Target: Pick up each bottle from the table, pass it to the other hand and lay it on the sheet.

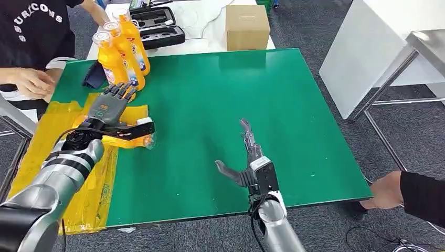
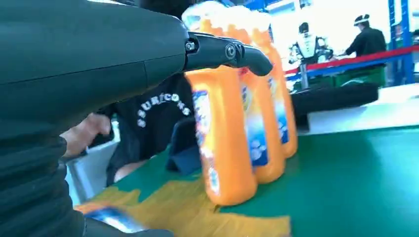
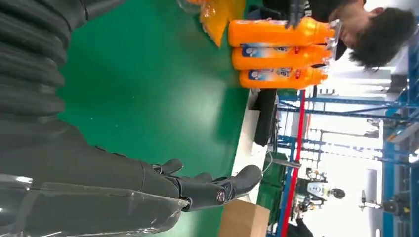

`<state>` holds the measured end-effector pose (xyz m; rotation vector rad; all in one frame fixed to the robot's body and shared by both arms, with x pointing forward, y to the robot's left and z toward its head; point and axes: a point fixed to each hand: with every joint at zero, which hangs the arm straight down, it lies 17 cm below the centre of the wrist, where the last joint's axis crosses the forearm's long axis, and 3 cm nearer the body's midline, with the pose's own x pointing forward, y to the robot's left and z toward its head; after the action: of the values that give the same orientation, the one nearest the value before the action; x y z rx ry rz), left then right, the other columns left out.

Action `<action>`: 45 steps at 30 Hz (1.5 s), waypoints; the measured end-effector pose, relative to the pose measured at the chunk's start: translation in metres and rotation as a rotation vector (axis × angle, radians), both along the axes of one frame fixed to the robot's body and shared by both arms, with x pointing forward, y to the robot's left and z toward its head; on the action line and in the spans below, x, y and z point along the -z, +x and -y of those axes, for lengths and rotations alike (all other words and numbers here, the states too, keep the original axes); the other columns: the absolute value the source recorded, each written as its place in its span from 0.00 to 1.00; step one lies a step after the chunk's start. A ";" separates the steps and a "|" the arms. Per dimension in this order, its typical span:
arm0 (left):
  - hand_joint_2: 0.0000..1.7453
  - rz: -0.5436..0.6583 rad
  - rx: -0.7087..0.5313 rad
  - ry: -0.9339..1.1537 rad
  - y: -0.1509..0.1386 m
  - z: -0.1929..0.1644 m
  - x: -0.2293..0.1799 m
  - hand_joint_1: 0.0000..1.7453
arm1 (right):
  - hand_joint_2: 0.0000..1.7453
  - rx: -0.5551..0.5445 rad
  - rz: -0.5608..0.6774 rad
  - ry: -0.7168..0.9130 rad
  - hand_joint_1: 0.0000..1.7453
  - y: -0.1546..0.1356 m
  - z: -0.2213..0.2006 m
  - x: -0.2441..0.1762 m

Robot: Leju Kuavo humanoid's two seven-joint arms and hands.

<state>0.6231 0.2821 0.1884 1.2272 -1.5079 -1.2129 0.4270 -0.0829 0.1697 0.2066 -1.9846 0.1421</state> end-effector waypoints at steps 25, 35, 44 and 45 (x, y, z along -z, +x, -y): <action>1.00 -0.368 0.596 -1.438 -0.164 0.140 0.047 0.00 | 0.00 0.284 0.027 -0.098 0.00 -0.005 0.067 -0.001; 1.00 -0.370 0.603 -1.632 -0.182 0.143 0.046 0.00 | 0.00 0.237 -0.022 -0.056 0.00 -0.001 0.067 -0.004; 1.00 -0.362 0.635 -1.723 -0.183 0.133 0.033 0.00 | 0.00 0.172 -0.095 -0.032 0.00 0.020 0.067 -0.006; 1.00 -0.366 0.627 -1.726 -0.182 0.132 0.034 0.00 | 0.00 0.170 -0.103 -0.030 0.00 0.023 0.068 -0.005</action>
<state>0.4409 0.1501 0.1547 -0.5972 -1.8303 -0.0679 0.4496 -0.1513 0.1750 0.0250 -1.8865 0.0503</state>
